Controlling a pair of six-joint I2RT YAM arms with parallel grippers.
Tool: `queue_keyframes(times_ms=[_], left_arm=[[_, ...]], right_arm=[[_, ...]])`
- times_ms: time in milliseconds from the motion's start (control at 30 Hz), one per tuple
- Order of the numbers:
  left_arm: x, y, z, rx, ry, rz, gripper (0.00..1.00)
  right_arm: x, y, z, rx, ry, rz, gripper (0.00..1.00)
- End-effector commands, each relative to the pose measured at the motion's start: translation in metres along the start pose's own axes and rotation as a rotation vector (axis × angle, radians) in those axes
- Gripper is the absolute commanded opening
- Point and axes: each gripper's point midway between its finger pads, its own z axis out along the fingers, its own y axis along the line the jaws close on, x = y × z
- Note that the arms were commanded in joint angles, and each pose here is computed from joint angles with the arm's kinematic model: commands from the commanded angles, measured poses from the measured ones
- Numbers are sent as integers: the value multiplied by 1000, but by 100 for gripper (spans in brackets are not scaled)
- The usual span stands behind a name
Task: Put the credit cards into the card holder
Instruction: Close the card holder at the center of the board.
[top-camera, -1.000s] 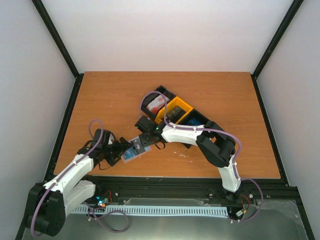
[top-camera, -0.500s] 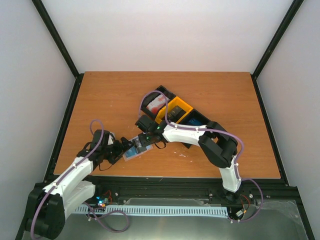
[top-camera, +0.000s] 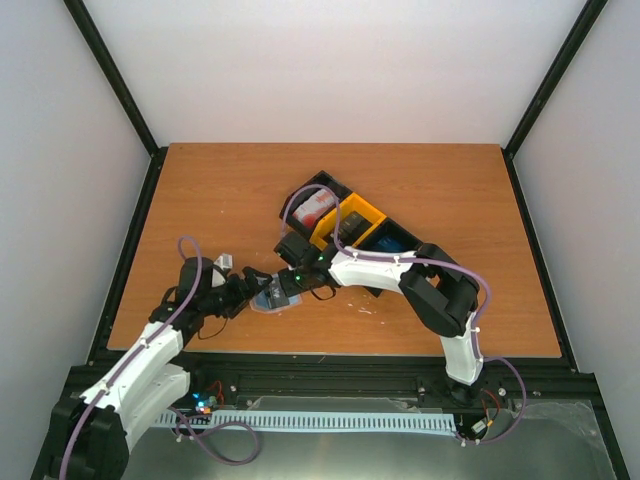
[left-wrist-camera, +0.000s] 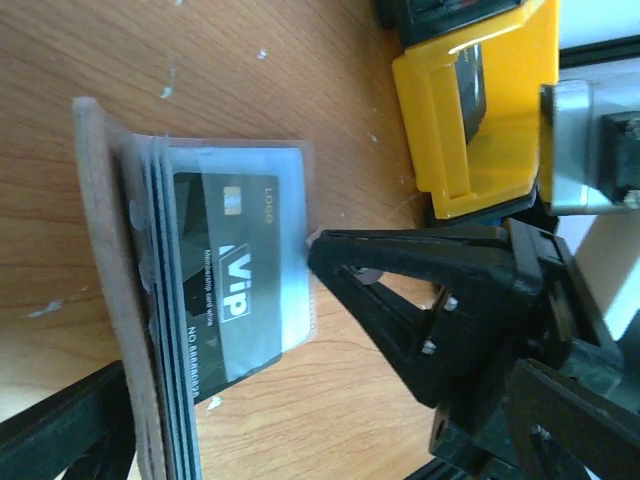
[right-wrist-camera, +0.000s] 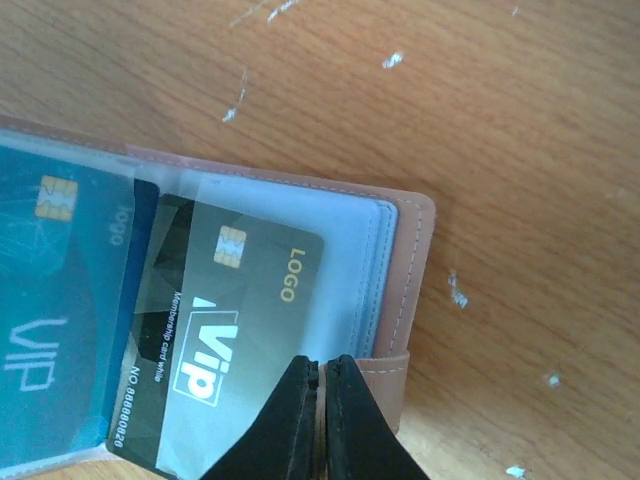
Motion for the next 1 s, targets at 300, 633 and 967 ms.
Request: queue_keyframes(times_ms=[300,633,967], left_arm=[[-6,-47,13,179,103,128,98],[6,-68,22,311,240,184,97],[12,-43,44,252,307,119,92]], right_arm=[[4,-7,-10,-119,-21,137,3],[0,-22,-22,-182,-66,222,3],[-6,-23,-34,-235,-100,231,3]])
